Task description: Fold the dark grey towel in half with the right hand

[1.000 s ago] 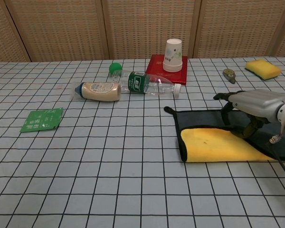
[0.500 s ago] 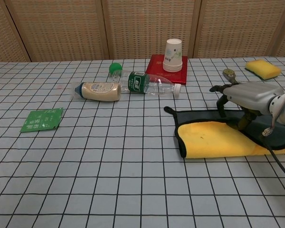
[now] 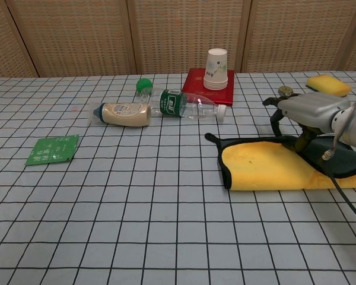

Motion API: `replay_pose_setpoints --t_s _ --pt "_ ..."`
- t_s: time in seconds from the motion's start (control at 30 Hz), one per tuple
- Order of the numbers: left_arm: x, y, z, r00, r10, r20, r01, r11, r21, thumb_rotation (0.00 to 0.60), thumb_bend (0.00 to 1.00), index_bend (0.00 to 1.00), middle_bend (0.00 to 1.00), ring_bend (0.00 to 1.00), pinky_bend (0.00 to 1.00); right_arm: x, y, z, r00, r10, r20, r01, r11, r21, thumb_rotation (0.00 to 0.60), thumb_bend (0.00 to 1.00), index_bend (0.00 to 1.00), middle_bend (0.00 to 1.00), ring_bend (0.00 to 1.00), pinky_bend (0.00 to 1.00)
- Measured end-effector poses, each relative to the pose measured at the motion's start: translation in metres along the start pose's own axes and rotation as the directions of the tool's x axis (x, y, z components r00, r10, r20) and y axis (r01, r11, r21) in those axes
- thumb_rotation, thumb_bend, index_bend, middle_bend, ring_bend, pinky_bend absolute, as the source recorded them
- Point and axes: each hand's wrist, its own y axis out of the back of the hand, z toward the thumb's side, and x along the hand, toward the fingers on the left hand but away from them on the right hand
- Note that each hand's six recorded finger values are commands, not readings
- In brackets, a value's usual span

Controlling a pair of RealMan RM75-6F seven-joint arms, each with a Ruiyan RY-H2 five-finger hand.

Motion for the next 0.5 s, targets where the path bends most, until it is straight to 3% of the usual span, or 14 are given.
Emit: replay_pose_setpoints --t_s 0.5 --pt "0.0017 -0.0008 -0.0019 1.000 -0.003 -0.008 0.003 1.000 0.000 0.600 0.00 0.00 0.00 0.00 0.00 -0.0097 -0.0028 -0.0090 0.999 0.006 0.045 -0.006 1.000 0.010 0.600 0.61 0.63 0.02 0.00 0.00"
